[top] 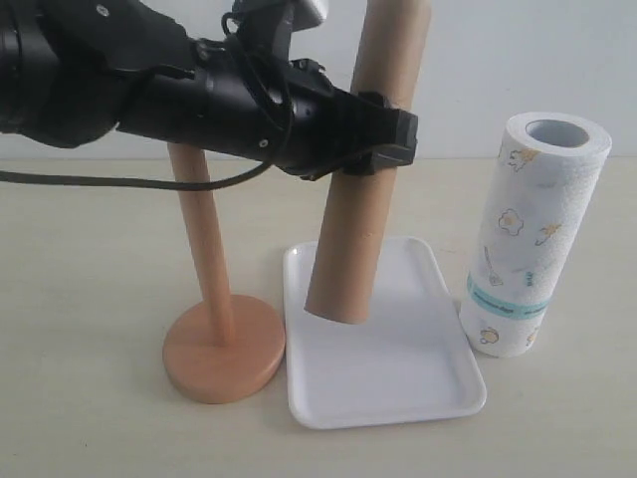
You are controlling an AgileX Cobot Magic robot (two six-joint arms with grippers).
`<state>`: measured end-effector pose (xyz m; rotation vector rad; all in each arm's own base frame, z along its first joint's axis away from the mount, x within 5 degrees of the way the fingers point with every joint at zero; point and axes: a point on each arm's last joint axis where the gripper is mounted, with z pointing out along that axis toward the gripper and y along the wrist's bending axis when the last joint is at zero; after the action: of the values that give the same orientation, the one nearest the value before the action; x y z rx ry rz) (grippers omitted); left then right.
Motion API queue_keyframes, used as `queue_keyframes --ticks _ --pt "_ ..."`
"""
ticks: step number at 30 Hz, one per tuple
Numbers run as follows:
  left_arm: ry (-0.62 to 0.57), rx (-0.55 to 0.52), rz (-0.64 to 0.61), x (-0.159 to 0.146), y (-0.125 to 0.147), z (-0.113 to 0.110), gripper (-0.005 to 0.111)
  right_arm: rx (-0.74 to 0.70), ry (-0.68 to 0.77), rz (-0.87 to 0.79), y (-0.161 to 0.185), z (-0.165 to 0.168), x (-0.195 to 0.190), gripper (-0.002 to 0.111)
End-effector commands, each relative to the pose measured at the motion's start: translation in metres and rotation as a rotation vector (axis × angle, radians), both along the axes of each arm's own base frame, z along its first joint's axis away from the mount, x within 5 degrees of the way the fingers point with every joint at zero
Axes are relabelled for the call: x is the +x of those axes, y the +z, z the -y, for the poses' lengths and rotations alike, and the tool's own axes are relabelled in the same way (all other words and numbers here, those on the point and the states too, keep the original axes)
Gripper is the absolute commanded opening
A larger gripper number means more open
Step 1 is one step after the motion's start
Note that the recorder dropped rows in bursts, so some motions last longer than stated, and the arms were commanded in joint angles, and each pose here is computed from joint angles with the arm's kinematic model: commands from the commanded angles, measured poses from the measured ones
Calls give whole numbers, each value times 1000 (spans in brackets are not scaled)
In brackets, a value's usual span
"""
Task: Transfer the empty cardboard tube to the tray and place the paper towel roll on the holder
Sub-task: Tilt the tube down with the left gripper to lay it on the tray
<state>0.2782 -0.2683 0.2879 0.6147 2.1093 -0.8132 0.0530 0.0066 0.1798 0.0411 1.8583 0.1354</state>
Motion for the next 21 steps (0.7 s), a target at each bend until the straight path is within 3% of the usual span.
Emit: queue_keyframes --ticks 1,9,21 --pt "-2 -12 17 -5 -2 15 4 -4 -3 11 1 0 0 1" --pt "9 5 -28 -4 -21 25 4 -4 -3 11 1 0 0 1" --pt "195 -57 -180 14 -60 32 4 -4 -3 11 1 0 0 1"
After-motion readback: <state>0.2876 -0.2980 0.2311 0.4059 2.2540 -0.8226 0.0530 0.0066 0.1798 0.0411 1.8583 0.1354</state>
